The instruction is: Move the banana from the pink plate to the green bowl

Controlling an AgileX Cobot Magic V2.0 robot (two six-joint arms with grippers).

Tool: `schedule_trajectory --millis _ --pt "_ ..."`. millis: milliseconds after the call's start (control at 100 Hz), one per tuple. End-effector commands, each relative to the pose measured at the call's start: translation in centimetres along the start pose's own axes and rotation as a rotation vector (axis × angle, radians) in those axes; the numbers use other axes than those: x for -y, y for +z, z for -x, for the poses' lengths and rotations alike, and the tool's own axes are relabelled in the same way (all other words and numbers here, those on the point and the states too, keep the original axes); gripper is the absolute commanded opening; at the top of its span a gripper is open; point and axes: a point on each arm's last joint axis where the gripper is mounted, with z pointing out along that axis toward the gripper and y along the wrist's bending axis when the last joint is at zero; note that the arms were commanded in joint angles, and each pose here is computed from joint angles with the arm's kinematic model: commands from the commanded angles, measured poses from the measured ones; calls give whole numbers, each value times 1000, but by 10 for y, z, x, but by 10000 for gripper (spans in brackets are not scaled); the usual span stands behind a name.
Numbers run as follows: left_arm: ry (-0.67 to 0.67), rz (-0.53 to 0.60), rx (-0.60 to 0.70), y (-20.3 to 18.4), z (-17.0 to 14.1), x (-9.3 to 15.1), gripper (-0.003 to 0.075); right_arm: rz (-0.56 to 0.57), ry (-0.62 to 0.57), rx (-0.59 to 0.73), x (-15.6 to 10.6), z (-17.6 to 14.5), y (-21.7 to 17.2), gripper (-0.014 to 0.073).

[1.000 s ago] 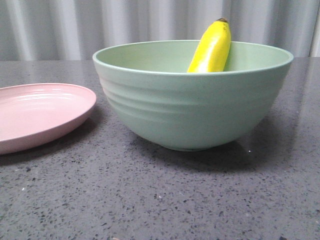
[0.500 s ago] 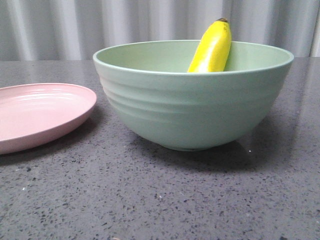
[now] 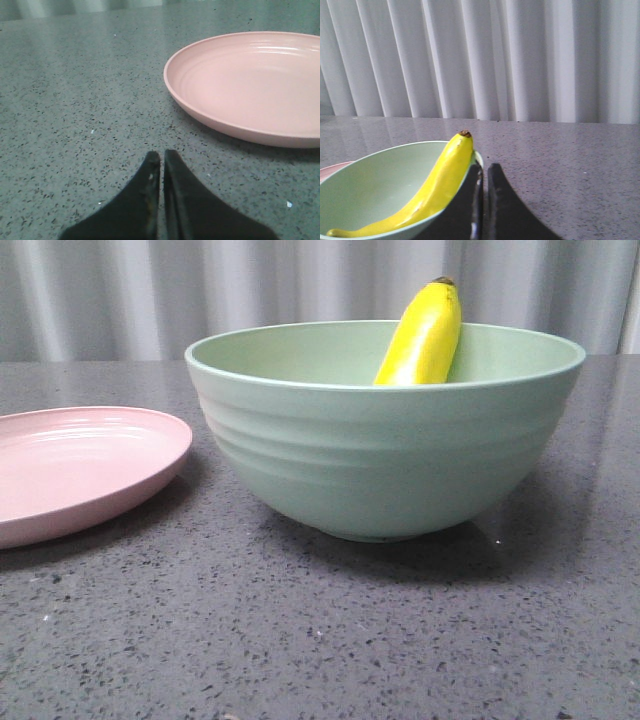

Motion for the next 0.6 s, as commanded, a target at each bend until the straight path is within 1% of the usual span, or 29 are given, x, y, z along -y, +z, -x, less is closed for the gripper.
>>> schedule_trajectory --millis 0,60,180,330,400,430,500,590 --pt "-10 7 85 -1 4 0 -20 -54 -37 94 3 14 0 -70" --pt "-10 7 85 -1 4 0 -20 -103 -45 113 8 10 0 -70" --pt "-10 7 85 -1 4 0 -20 -216 -66 126 18 -7 -2 -70" --pt "-10 7 85 -1 4 0 -20 -350 -89 74 29 -35 -8 -70" --pt "-10 7 85 -1 4 0 -20 -384 -115 60 32 -45 -12 -70" --pt "-10 7 85 -1 4 0 -20 -381 -126 8 31 -49 -13 -70" --pt "-11 6 85 -1 4 0 -20 -387 -167 -39 30 -53 -14 -70" --pt "-11 6 85 -1 4 0 -20 -395 -167 -87 30 -58 -18 -70"
